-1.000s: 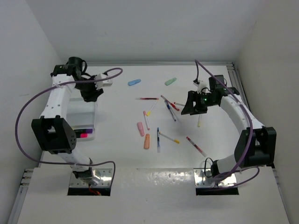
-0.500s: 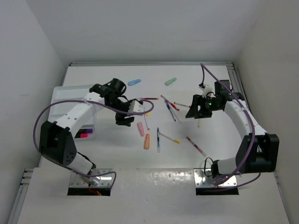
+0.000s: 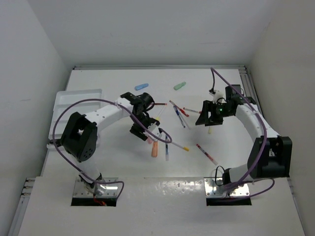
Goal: Sort the stationery into containers
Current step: Grab a piece of stationery with the left arm
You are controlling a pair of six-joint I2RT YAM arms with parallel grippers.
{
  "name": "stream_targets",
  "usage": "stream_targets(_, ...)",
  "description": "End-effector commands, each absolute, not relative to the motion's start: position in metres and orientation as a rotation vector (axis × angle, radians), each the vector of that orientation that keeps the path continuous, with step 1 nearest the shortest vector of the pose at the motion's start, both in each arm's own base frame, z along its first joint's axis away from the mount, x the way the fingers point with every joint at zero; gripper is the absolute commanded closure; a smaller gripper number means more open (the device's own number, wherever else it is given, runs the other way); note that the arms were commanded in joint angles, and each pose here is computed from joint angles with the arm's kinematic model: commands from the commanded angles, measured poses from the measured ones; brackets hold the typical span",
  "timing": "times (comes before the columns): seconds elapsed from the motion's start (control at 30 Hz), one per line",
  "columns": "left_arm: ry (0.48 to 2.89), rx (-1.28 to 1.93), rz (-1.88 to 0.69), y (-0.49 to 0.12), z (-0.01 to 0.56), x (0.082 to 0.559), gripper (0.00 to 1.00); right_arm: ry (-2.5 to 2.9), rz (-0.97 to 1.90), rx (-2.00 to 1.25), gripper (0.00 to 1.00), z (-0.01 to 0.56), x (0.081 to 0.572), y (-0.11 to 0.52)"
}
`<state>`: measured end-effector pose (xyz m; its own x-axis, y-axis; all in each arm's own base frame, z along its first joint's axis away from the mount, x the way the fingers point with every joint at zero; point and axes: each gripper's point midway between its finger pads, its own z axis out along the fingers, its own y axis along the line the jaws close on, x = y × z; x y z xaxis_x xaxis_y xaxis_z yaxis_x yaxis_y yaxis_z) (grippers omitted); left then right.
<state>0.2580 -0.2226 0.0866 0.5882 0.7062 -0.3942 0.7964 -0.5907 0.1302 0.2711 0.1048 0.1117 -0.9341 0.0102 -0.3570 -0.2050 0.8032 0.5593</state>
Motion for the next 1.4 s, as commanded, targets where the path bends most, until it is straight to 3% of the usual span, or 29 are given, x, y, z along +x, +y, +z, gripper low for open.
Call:
stream_targets(0.0, 1.064, 2.624, -0.365, -0.233, 0.087, 0.268, 0.34, 2.622, 0.883, -0.145, 0.36, 0.116, 0.277, 0.098)
stream_targets(0.77, 1.028, 2.762, -0.370, -0.242, 0.017, 0.279, 0.39, 2.641, 0.933, -0.040, 0.37, 0.111, 0.280, 0.077)
stream_targets(0.97, 1.067, 2.765, -0.353, -0.231, 0.001, 0.277, 0.52, 2.652, 0.911, -0.056, 0.37, 0.109, 0.278, 0.075)
stream_targets(1.17, 1.184, 2.711, -0.319, -0.210, -0.004, 0.268, 0.77, 2.689, 0.775, -0.055, 0.33, 0.099, 0.272, 0.061)
stream_targets(1.37, 1.442, 2.461, -0.329, -0.194, 0.030, 0.277, 0.87, 2.701, 0.658, -0.060, 0.31, 0.096, 0.265, 0.048)
